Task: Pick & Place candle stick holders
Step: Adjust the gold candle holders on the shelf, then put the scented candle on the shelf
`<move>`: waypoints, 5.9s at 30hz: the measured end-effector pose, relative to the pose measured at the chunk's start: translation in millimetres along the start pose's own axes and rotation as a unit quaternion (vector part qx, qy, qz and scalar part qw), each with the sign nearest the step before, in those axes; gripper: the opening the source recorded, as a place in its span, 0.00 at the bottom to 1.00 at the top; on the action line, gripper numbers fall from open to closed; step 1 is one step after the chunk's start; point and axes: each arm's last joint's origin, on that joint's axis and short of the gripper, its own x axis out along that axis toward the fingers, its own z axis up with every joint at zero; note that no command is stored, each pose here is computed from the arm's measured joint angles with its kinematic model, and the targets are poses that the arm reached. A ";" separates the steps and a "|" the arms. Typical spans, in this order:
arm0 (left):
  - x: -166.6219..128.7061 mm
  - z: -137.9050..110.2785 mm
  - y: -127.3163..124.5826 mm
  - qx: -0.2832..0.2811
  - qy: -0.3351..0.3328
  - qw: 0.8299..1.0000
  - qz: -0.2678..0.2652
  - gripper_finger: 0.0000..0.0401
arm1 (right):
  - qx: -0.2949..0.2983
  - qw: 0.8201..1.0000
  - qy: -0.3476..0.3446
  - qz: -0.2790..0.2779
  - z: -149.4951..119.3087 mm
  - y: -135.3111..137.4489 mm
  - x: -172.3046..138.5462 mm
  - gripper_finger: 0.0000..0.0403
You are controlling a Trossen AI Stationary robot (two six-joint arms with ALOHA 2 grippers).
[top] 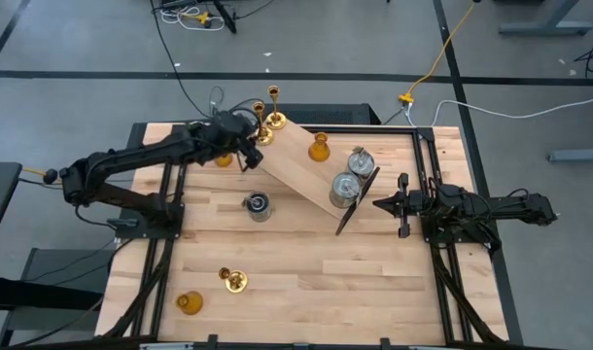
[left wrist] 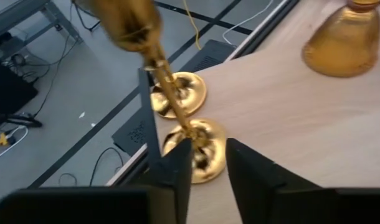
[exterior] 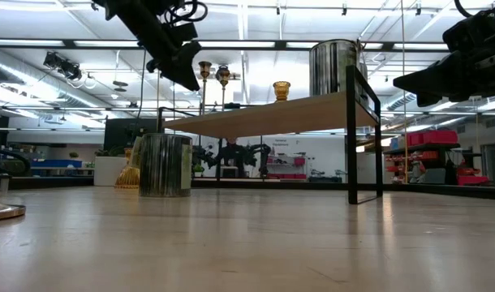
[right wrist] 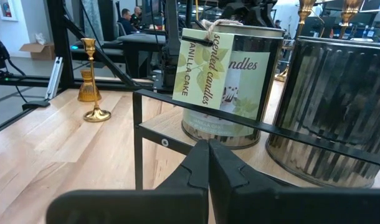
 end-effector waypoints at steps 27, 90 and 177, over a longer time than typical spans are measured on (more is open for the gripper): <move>25.9 1.5 -1.0 -0.009 -0.009 1.000 -0.008 0.01 | 0.000 1.000 0.000 0.000 0.0 0.0 0.0 0.01; 58.7 -12.8 -7.3 -0.005 0.070 0.998 0.000 0.03 | 0.000 1.000 0.000 0.000 0.0 0.0 0.0 0.01; -98.4 -21.7 -96.0 0.126 0.200 0.930 -0.281 0.71 | 0.000 1.000 0.000 0.000 0.0 0.0 0.0 0.01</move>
